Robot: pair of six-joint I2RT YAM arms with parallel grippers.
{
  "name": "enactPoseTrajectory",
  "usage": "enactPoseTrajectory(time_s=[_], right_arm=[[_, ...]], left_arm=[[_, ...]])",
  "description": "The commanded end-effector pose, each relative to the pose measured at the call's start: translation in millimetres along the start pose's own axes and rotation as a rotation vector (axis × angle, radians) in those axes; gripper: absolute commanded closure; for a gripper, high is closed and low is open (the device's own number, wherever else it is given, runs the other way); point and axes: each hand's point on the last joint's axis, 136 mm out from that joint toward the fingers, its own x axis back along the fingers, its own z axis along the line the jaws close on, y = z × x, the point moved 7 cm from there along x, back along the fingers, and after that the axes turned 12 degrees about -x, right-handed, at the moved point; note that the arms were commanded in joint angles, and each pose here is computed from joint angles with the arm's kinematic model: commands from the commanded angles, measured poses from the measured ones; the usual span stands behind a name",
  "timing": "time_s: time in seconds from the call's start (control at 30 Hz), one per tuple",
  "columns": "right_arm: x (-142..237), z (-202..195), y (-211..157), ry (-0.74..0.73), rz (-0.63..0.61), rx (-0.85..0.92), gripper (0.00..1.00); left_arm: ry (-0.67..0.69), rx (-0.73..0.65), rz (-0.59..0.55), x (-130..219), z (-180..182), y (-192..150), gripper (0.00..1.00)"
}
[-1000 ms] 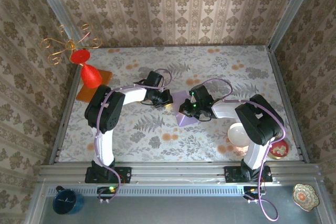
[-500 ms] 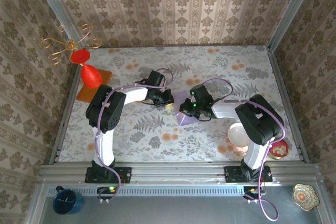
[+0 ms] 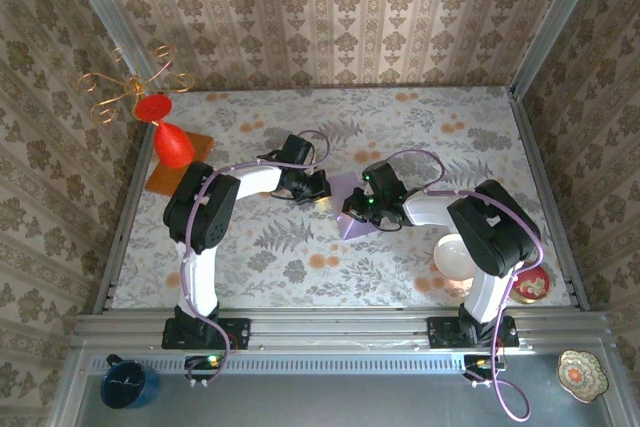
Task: Fold a paper plane with a square sheet of paper (pick it up from the middle)
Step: Fold the triangle a second time at the center of the table.
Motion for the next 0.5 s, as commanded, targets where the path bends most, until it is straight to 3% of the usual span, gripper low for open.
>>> enactPoseTrajectory(time_s=[0.0,0.47], right_arm=[[-4.5,-8.8,-3.5,-0.030,0.007,-0.007,1.00],[-8.2,-12.9,-5.1,-0.040,0.023,-0.012,1.00]], left_arm=[[0.089,0.022,0.090,-12.9,18.5,-19.8,0.92],[0.086,0.020,0.087,-11.4,17.4,-19.7,0.92]])
